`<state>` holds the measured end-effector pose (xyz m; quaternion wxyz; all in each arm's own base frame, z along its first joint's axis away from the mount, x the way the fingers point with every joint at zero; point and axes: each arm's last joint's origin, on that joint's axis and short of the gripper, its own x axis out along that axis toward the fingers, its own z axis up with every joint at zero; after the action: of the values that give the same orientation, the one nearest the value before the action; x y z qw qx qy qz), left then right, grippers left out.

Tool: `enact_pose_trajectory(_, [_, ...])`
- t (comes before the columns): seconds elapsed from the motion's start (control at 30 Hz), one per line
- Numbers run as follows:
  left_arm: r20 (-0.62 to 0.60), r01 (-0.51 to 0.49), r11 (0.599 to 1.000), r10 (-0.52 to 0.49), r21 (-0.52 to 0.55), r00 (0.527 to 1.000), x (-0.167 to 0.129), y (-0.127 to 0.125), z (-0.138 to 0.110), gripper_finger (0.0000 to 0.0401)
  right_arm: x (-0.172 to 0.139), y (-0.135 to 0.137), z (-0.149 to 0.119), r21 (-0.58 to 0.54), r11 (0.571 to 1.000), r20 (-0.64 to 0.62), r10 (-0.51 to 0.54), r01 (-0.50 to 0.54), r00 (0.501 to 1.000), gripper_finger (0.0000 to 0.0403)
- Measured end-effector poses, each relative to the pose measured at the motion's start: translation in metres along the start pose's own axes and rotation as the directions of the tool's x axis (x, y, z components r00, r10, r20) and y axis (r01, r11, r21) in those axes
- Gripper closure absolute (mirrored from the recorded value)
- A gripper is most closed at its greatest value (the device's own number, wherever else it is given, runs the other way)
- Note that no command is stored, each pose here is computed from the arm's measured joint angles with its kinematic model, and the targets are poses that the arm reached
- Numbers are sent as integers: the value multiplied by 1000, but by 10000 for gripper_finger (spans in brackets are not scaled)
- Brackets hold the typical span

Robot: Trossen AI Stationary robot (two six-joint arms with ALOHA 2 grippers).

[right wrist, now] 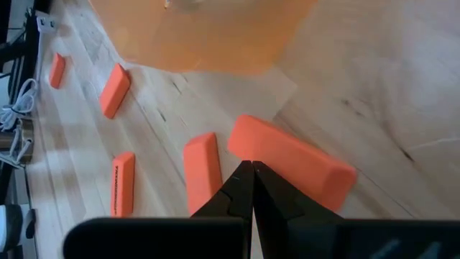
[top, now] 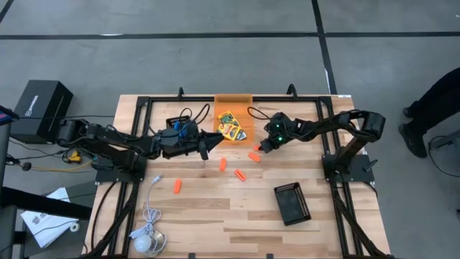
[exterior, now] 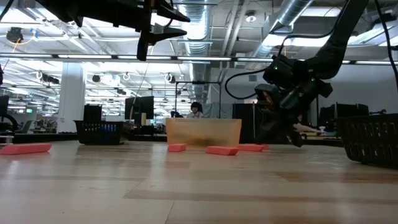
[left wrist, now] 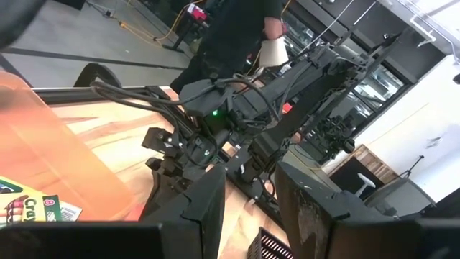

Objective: Pick & Place School Supplies
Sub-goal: Put the orange eraser into the bottom black bin

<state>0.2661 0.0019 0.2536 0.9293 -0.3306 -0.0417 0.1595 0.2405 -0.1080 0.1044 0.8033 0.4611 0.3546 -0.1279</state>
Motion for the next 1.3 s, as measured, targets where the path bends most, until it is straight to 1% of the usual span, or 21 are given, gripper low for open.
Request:
enact_pose_trajectory(0.37, [-1, -1, 1000, 1, 0, 1000, 0, 0, 0, 284, -1, -1, 1, 10, 1000, 7, 0, 0, 1000, 403])
enact_pose_trajectory(0.6, [-1, -1, 1000, 1, 0, 1000, 0, 0, 0, 284, -1, 2, 6, 15, 998, 43, 53, -53, 998, 403])
enact_pose_trajectory(0.77, [-1, -1, 1000, 1, 0, 1000, 0, 0, 0, 284, -1, 2, 6, 16, 999, 43, 51, -52, 998, 403])
enact_pose_trajectory(0.87, [-1, -1, 1000, 1, 0, 1000, 0, 0, 0, 284, -1, 2, 6, 19, 999, 44, 43, -44, 998, 403])
enact_pose_trajectory(1.07, [-1, -1, 1000, 1, 1, 1000, 0, 0, 0, 284, -1, -2, 3, 30, 999, 21, -10, 9, 1000, 403])
enact_pose_trajectory(1.3, [-2, -1, 1000, 1, 0, 1000, 0, 0, 0, 284, -2, -3, 3, 27, 999, 24, -18, 17, 1000, 403])
